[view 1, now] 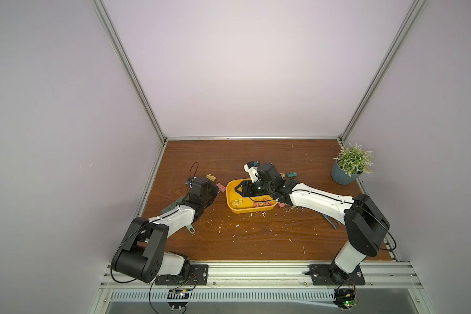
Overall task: Take out the binder clips from the storage box
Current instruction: Place the binder clip at the center of the board, then pick up the binder clip from the storage box.
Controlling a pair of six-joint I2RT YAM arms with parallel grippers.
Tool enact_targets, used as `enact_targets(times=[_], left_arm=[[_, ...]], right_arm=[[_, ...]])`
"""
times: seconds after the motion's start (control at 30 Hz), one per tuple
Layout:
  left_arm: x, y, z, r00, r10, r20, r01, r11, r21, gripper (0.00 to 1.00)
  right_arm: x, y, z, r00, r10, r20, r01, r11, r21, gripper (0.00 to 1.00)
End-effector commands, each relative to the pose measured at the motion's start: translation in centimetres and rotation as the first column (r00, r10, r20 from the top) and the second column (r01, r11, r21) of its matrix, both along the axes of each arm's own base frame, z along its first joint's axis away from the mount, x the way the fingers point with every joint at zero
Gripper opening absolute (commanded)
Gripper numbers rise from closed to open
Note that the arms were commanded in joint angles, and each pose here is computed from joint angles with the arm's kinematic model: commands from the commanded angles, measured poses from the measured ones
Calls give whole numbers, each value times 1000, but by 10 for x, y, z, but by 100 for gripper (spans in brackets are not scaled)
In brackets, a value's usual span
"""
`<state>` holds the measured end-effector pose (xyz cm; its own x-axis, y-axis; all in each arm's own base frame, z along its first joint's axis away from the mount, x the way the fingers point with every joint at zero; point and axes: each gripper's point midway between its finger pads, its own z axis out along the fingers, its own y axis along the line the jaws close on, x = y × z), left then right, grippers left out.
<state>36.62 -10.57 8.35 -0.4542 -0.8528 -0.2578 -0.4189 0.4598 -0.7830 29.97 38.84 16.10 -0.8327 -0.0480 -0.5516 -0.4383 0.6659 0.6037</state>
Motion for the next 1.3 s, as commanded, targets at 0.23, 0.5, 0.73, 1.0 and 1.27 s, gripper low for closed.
enact_targets(times=[0.23,0.5,0.73,1.0,1.27], left_arm=[[25,-1,-5,1000,10,22,-9,999,-31,7],[21,1,8,1000,8,25,-7,999,-32,38],[0,12,48,997,-34,75,27,995,91,44],[-29,-68,86,871,-488,57,423,804,418,37],[-57,-107,62,815,-571,-97,549,709,444,27]], right_arm=[[2,0,9,1000,-3,22,3,1000,-15,53],[3,-8,6,999,-16,30,17,998,-56,53],[14,-47,28,975,-155,161,167,984,-60,54],[22,-86,21,951,-258,167,271,961,-56,55],[21,-91,14,955,-265,136,275,960,-60,54]])
